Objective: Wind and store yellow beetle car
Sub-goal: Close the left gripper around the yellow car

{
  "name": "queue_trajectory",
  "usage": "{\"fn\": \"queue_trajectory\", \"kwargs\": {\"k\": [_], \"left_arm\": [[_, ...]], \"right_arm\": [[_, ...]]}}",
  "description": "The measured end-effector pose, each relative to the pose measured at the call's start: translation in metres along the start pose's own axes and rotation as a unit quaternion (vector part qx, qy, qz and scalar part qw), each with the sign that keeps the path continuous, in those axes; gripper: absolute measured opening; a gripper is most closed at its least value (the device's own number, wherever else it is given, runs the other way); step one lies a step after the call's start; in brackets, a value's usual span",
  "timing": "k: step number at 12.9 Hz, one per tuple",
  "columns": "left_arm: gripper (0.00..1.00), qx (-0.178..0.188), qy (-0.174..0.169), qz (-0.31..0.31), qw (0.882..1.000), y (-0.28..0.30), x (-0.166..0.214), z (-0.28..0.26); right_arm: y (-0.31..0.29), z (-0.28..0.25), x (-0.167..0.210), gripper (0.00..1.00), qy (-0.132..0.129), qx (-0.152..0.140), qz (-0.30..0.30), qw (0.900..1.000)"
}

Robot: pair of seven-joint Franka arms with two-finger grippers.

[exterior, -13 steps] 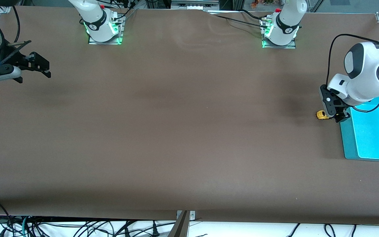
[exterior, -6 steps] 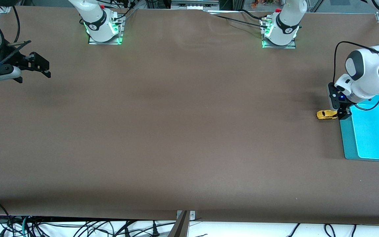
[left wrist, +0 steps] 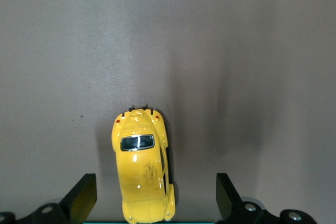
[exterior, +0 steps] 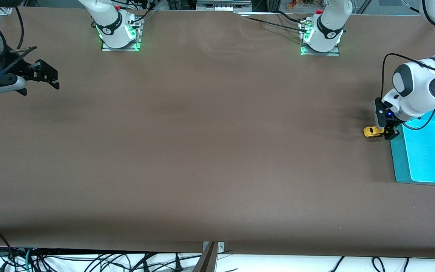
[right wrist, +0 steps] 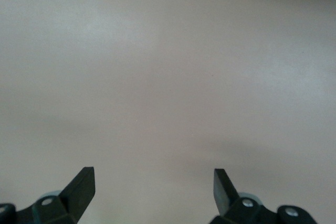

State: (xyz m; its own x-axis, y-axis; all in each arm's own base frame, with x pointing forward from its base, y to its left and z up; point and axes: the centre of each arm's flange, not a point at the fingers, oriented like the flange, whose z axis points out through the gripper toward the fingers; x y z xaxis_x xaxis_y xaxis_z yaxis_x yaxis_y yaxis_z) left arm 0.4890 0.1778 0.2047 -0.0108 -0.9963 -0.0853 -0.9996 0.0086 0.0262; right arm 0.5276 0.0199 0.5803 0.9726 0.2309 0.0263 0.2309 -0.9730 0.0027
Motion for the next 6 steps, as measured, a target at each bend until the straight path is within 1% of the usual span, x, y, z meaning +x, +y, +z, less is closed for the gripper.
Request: {"fn": "queue_trajectory", "kwargs": {"k": [2,6], "left_arm": [[1.0,0.001,0.0,0.001,1.0,0.0,0.001,0.003],[1.0,0.018,0.0,0.004,1.0,0.006,0.007,0.018]], "right_arm": [[-0.001,0.0,0.0,1.0,0.0,0.0,-0.001,1.0],[-0.002,0.001,0.001,1.0,-0.001,0.0,-0.002,1.0]]}}
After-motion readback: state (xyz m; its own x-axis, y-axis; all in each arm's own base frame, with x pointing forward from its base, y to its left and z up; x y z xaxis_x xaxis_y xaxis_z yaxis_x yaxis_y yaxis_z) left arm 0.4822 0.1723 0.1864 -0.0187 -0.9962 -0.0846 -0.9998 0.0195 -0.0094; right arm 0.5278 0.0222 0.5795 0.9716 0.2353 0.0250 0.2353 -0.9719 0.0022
